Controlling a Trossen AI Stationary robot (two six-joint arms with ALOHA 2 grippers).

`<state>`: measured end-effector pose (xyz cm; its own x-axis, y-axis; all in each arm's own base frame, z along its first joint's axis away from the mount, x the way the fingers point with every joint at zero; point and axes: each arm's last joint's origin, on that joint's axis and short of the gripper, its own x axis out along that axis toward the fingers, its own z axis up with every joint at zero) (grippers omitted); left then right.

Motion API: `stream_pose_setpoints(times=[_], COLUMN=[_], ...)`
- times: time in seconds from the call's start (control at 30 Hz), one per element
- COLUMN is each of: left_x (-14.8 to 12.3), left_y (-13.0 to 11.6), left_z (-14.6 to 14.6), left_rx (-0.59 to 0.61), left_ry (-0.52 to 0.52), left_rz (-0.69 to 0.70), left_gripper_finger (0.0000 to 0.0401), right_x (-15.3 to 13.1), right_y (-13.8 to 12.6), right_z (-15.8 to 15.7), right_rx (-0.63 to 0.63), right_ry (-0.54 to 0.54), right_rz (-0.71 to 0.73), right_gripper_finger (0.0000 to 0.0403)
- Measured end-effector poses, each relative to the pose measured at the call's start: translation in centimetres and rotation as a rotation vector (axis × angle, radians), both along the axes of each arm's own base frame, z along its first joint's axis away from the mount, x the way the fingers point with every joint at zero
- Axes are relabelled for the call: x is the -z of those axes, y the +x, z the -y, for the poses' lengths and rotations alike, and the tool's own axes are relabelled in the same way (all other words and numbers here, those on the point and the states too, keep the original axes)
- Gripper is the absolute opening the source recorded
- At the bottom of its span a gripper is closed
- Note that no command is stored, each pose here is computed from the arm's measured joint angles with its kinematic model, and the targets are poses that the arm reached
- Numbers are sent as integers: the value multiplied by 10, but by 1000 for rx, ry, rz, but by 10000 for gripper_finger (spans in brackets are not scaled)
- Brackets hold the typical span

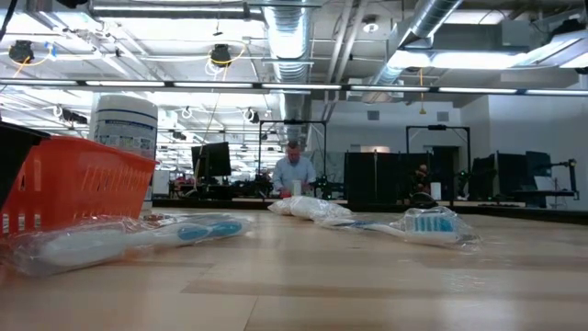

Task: Pick & Place Travel size toiletries
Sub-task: Put the right blue toothbrush into the left black basket

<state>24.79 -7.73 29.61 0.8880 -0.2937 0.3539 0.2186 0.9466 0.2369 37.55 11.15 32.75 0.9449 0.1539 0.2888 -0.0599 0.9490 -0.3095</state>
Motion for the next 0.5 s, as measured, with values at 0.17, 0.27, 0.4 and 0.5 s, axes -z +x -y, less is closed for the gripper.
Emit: stream_pose_setpoints(times=[0.17, 0.27, 0.4, 0.5], left_x=[1, -3, -8, -9], left_y=[-1, -1, 0, -1], left_z=[0, -2, -4, -4], left_rx=[-1, -51, -131, -164], left_ry=[7, 4, 17, 25], left_rz=[-25, -72, -178, -223], left_gripper_finger=[56, 81, 108, 126], right_x=[2, 3, 3, 2], right_y=[0, 0, 0, -1], right_z=[0, 1, 3, 5], right_rx=[42, 101, 122, 158], right_ry=[-7, -12, -16, -14], right_rz=[-20, -34, -61, -78], right_gripper_finger=[23, 28, 10, 13])
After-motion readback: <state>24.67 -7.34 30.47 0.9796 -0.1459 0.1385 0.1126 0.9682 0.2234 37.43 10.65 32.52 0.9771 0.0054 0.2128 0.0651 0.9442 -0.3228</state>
